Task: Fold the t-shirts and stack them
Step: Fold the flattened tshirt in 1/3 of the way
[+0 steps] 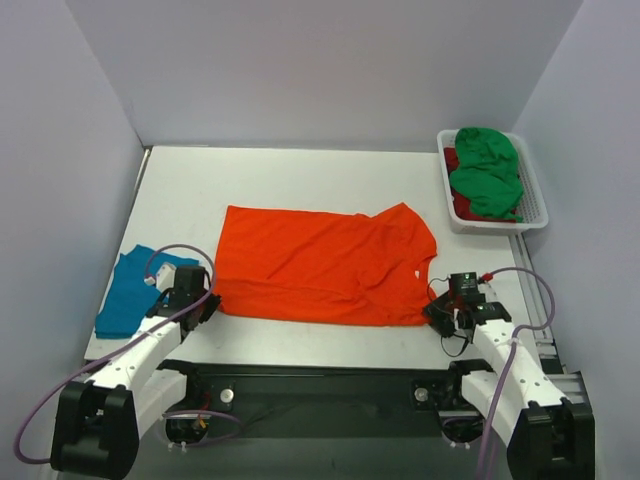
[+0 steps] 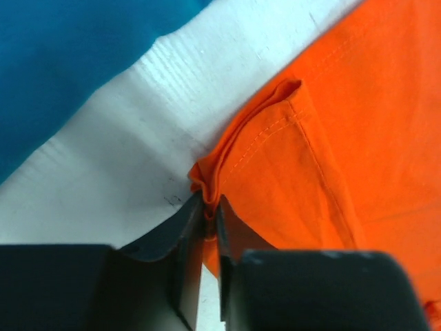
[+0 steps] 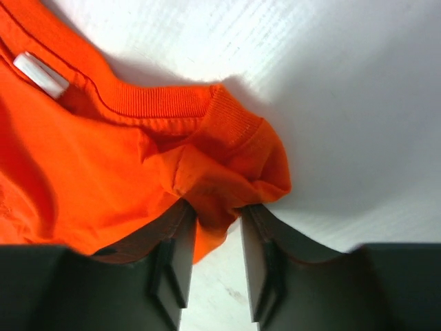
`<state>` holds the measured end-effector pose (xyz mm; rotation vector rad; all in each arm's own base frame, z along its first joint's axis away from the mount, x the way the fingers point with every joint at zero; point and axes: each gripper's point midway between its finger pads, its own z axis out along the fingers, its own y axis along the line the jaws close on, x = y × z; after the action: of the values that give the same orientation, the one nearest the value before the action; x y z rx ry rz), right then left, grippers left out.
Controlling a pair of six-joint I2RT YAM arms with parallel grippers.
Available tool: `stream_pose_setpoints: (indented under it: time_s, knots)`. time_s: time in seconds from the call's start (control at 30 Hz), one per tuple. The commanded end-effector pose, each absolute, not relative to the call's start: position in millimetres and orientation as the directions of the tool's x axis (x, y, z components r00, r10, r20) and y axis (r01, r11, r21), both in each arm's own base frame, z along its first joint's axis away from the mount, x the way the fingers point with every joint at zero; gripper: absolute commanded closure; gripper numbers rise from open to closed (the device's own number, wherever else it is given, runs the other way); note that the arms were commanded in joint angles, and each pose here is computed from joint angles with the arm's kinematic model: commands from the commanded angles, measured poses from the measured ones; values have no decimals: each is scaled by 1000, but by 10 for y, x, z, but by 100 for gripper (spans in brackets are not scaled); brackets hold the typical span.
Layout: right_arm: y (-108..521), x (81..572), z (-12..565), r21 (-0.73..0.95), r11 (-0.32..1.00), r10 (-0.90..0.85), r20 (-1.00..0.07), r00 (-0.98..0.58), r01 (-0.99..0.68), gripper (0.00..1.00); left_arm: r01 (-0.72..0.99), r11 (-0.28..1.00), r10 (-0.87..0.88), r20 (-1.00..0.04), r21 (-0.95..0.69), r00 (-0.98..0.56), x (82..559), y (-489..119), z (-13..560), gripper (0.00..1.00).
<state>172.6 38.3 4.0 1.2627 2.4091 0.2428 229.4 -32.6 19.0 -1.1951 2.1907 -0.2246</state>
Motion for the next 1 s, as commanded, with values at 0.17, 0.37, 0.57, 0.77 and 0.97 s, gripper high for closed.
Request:
stream_pose_setpoints:
  time_s: [0.17, 0.37, 0.57, 0.77, 0.97]
  knots:
    - [352, 1982, 117, 329, 663, 747, -344, -569, 672, 92, -618, 638, -767, -453, -459, -455, 2407, -436, 343, 100]
    - [492, 2367, 917, 449, 737, 674, -436, -597, 505, 100, -512, 669, -739, -558, -538, -378, 2745, -379, 1245, 100]
    - [470, 2507, 1840, 489, 782, 621, -558, -551, 386, 100, -386, 695, -714, -643, -606, -276, 2866, -323, 2294, 100]
    - [466, 2434, 2746, 537, 798, 598, -651, -467, 273, 100, -254, 696, -714, -684, -671, -147, 2774, -299, 3306, 100]
    - [462, 2303, 3471, 562, 810, 580, -725, -372, 167, 100, -171, 679, -729, -683, -714, -39, 2641, -255, 3937, 100]
